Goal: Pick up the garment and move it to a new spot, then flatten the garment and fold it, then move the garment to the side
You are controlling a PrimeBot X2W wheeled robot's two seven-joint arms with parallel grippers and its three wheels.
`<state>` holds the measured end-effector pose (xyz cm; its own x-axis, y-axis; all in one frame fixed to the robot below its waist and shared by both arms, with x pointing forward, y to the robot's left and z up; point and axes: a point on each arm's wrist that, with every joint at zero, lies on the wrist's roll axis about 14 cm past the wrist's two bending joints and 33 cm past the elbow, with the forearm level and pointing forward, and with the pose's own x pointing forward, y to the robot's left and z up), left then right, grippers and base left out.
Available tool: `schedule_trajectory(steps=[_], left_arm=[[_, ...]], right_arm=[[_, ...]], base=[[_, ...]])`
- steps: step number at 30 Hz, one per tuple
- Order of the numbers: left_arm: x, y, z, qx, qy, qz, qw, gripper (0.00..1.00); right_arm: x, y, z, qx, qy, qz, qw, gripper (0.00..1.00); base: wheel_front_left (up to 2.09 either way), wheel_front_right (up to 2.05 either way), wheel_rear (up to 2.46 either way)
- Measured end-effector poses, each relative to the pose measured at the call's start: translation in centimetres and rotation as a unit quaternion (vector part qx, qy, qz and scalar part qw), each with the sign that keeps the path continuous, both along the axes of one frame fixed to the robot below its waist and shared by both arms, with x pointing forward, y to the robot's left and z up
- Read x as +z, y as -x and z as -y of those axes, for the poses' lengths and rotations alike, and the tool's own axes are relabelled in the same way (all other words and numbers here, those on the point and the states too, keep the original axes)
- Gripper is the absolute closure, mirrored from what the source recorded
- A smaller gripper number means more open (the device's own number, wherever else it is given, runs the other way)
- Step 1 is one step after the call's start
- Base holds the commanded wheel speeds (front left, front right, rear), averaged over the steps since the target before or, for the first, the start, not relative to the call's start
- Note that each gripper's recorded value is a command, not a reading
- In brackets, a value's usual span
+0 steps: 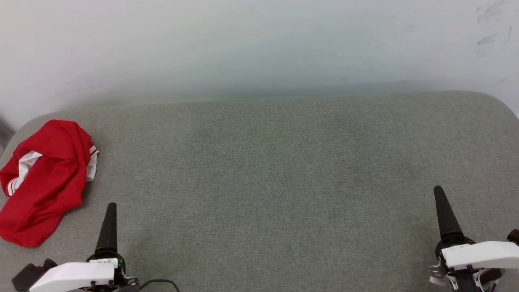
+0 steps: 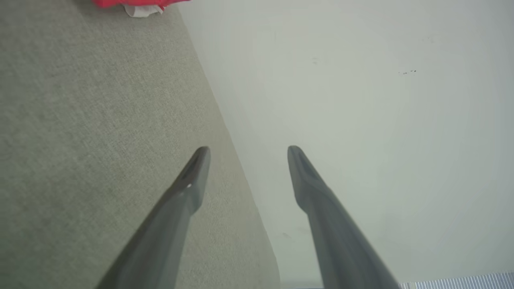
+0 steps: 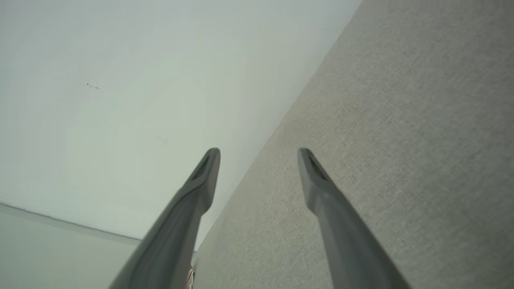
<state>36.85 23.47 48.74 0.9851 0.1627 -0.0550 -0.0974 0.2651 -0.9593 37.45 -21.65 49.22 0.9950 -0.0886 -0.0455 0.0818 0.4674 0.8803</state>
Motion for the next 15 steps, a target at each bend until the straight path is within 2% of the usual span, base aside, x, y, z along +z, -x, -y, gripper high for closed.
schedule_trajectory(steps=[7,15], left_arm=[[1.8,-0.1,-1.4,0.019,-0.072,0.017,0.997,0.00],[4.5,-0.5,-1.5,0.029,-0.171,0.035,0.984,0.00]], right_arm=[[2.6,-0.5,-0.7,0.012,0.104,0.035,0.994,0.00],[5.5,-0.9,-2.0,0.025,0.213,0.076,0.974,0.00]], base=[[0.00,0.00,0.00],[0.00,0.00,0.00]])
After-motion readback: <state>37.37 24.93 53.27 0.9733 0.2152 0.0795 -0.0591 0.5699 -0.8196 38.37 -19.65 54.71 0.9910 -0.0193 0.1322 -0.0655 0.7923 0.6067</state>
